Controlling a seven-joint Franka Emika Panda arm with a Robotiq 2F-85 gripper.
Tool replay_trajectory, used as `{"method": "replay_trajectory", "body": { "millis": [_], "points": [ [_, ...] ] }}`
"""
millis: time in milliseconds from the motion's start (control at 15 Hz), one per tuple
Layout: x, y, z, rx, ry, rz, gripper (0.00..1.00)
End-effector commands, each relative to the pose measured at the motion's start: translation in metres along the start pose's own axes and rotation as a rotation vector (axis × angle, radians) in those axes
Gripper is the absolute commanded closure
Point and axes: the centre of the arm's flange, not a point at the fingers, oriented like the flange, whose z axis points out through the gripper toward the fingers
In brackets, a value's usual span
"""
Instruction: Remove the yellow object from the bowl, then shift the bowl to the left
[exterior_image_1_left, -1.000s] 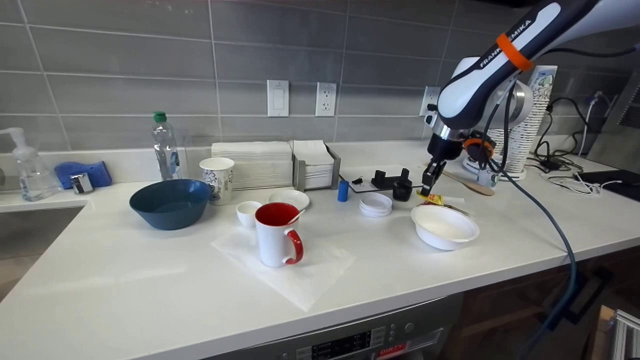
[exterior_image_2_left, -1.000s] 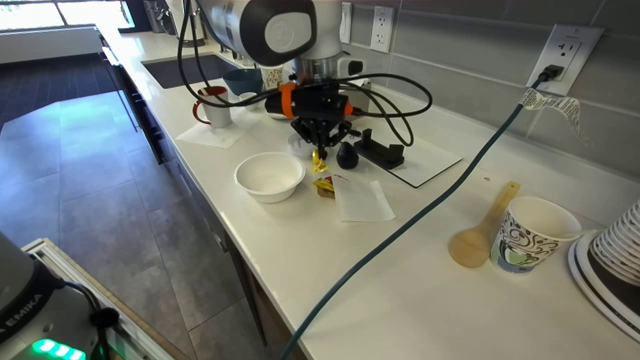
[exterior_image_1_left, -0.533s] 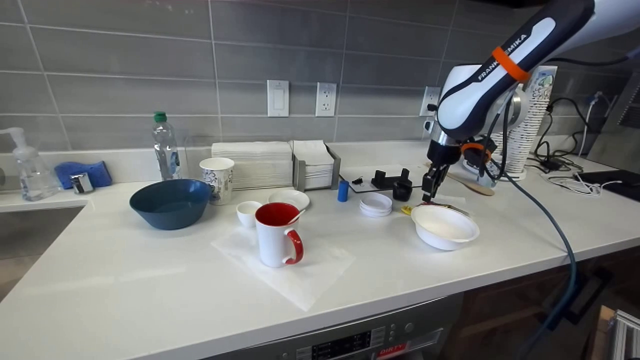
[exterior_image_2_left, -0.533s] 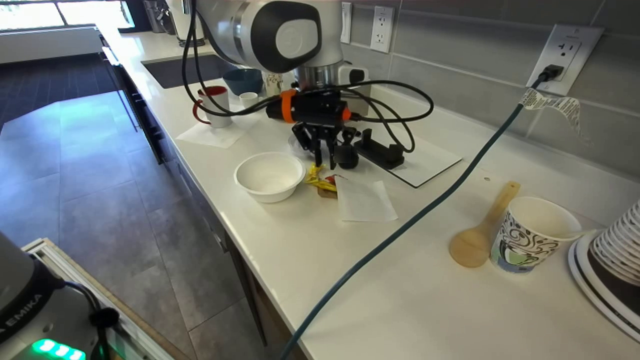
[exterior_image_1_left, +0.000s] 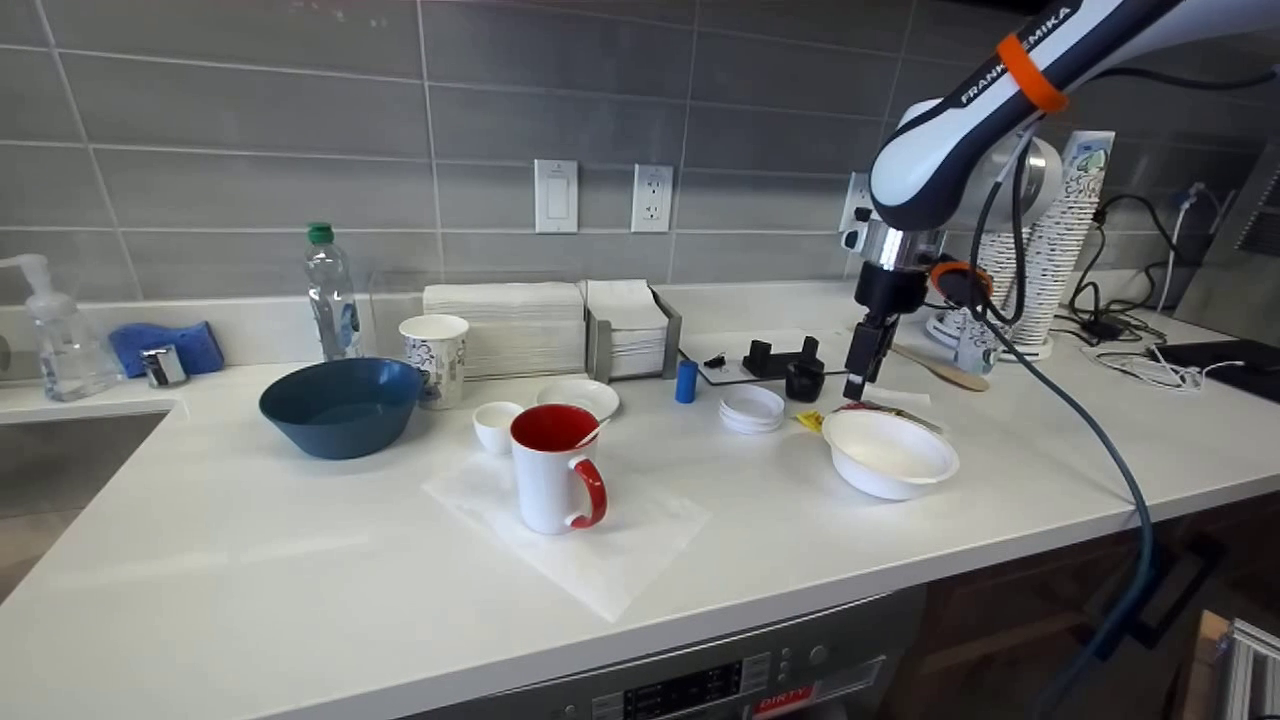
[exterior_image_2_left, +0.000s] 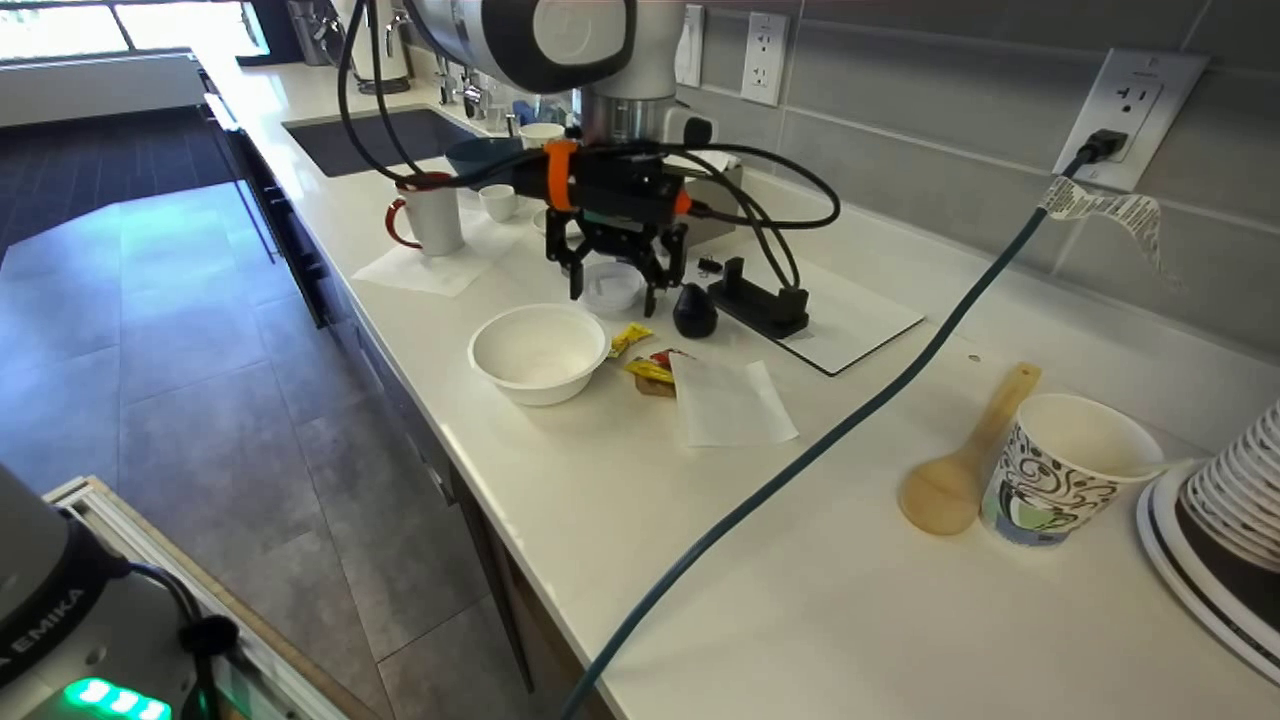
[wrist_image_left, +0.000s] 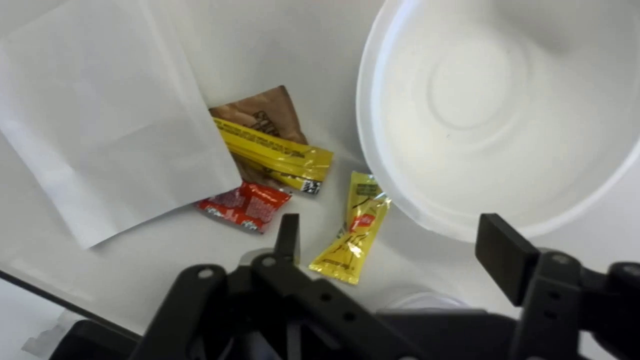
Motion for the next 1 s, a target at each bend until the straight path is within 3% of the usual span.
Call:
{"method": "replay_trajectory", "body": {
  "millis": [0, 200, 600, 667, 733, 867, 933],
  "points": [
    [-0.002, 0.003, 0.000, 0.107, -0.074, -0.095, 0.00],
    [-0.003, 0.002, 0.010, 0.146, -0.127, -0.182, 0.00],
    [-0.001, 0.005, 0.035, 0.168, -0.160, -0.236, 0.16],
    [-0.001, 0.005, 0.039, 0.165, -0.163, -0.239, 0.22],
    [-0.002, 0.005, 0.042, 0.170, -0.168, -0.242, 0.20],
    [-0.003, 0.004, 0.047, 0.179, -0.176, -0.244, 0.44],
    [-0.004, 0.002, 0.048, 0.190, -0.179, -0.240, 0.46]
  ]
}}
